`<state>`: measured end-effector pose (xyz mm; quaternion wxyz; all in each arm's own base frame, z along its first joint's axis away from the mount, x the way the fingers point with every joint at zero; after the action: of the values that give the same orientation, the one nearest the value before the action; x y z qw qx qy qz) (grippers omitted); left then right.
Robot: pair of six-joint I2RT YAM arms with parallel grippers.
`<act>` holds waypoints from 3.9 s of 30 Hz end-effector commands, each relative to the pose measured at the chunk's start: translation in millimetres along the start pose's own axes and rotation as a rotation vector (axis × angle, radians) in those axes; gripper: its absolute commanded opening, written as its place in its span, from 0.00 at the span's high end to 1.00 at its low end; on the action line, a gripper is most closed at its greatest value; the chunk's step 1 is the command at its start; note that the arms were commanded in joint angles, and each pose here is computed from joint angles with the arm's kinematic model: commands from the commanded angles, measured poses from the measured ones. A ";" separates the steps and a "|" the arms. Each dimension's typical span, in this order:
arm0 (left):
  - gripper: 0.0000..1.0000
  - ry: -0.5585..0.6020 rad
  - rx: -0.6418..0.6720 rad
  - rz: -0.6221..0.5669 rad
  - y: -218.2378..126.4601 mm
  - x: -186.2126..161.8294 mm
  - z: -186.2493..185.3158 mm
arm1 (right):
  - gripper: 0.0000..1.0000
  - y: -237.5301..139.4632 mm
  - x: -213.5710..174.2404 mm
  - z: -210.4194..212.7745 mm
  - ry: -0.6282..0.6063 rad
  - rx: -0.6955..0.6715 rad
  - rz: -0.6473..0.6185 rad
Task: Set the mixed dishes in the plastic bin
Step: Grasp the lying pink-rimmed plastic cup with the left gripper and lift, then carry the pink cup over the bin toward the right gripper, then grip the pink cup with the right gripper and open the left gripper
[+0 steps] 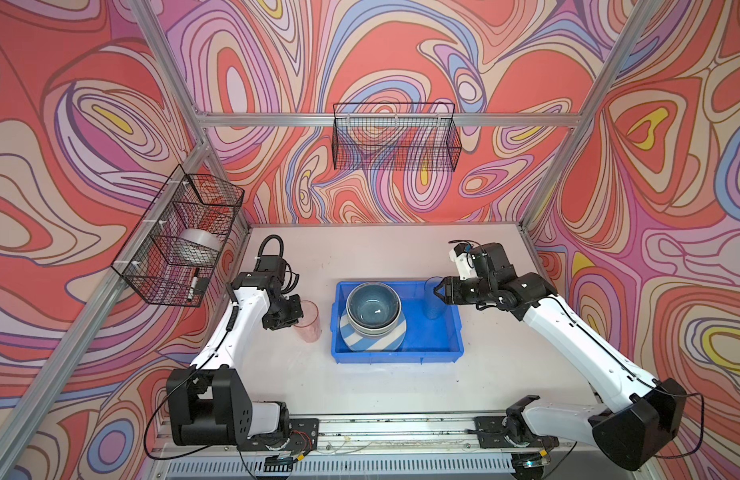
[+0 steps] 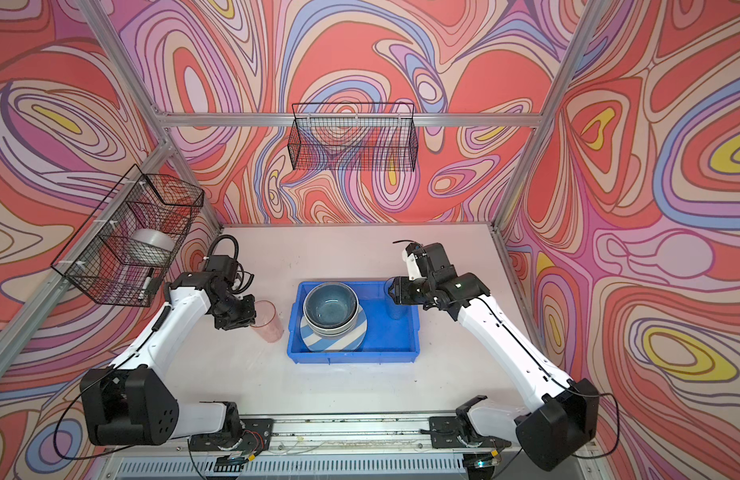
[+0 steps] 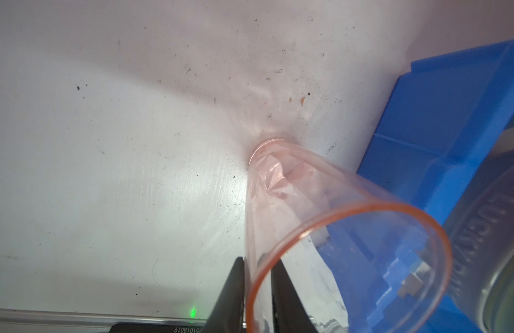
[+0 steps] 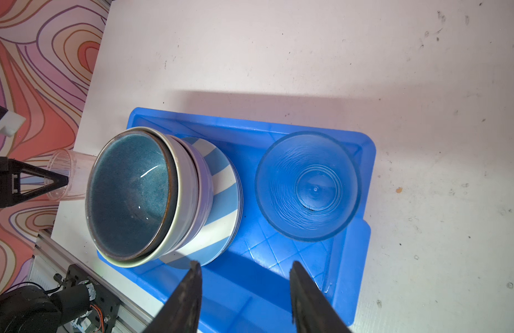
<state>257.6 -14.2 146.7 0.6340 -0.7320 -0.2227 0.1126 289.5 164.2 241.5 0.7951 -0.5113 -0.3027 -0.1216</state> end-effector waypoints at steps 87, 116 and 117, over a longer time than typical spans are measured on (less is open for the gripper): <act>1.00 0.482 -0.209 -0.493 -165.0 -21.1 -236.1 | 0.54 27.4 86.9 146.7 -0.034 0.079 -0.184; 0.85 0.561 -0.324 -0.405 -157.1 -41.5 -253.0 | 0.90 33.1 90.7 140.7 -0.030 0.013 -0.161; 0.84 0.561 -0.321 -0.404 -156.6 -41.8 -251.8 | 0.91 31.8 90.9 140.5 -0.030 0.013 -0.164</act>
<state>313.6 -222.7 326.3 0.6028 -0.7316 -0.2063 -0.2426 327.2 307.5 304.1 0.7722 -0.5026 -0.3501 -0.1689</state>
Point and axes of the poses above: each gripper's point midway between its finger pads, its own y axis out along the fingers, its own z axis along the line the jaws close on, x = y × z, the point moved 2 cm from there along -y, back along the fingers, and after that the axes turned 9 degrees about -y, right-handed, at the moved point
